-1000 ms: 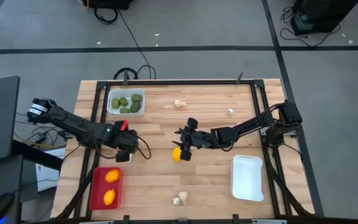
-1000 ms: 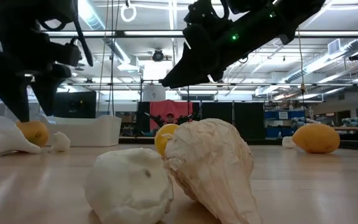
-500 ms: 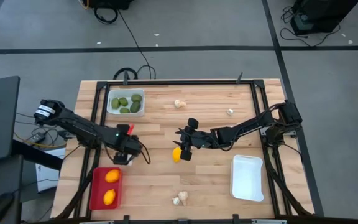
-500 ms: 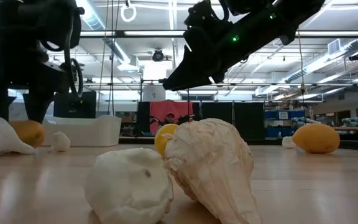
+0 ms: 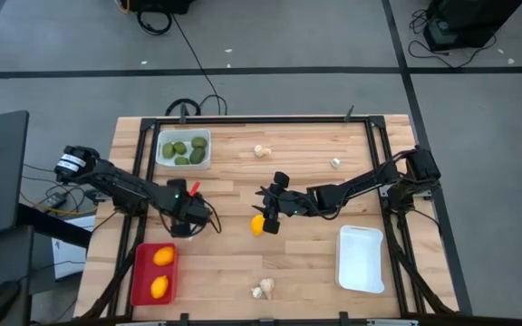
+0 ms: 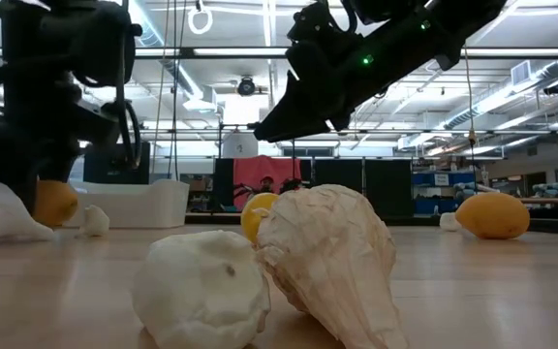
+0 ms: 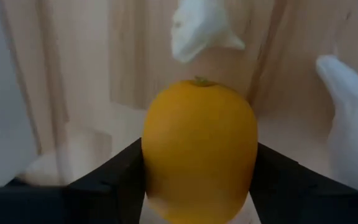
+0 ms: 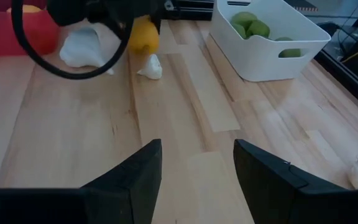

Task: Sort produce into baskets
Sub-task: Put the left yellow lemon into the red bin

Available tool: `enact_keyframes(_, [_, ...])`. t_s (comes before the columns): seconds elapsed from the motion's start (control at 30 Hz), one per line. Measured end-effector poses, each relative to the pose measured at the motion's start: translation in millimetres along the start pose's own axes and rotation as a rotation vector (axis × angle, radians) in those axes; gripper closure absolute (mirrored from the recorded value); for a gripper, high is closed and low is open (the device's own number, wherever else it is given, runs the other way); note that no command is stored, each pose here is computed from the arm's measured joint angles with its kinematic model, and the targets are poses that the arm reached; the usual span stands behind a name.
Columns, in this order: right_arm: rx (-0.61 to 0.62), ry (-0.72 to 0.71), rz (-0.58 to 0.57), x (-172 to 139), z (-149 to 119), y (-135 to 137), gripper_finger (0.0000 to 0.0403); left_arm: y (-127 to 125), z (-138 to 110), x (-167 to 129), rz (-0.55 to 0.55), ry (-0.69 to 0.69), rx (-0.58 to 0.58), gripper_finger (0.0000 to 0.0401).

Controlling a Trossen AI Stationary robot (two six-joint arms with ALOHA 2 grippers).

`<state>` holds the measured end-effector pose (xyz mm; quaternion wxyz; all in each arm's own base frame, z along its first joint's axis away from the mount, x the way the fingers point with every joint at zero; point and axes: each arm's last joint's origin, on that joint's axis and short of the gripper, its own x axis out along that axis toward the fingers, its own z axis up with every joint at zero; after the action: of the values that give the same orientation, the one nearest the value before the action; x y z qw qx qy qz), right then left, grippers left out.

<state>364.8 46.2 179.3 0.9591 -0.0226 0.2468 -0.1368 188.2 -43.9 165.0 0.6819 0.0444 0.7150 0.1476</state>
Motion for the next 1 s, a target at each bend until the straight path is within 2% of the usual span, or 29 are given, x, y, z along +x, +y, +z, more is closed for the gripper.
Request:
enact_keyframes(0.17, [0.027,0.010,0.075,0,0,2,0.0193,3,3,-17,0.015,0.028,-0.004,0.0148])
enact_keyframes(0.37, [0.051,0.015,0.106,-1,-1,5,0.0193,2,11,-47,0.006,-0.003,-0.025,0.0155])
enact_keyframes(0.47, [0.067,0.023,0.162,-2,-1,8,0.0193,-3,9,-65,0.000,-0.008,-0.028,0.0156])
enact_keyframes(0.63, [0.031,0.026,0.275,-3,-1,12,0.0194,-24,-4,-95,-0.056,-0.015,-0.025,0.0156])
enact_keyframes(0.83, [0.096,-0.003,0.286,-6,2,19,0.0195,-62,-32,-109,-0.171,-0.007,-0.099,0.0156])
enact_keyframes(1.0, [0.063,-0.057,0.294,-13,5,33,0.0195,-90,-61,-115,-0.227,-0.012,-0.207,0.0156])
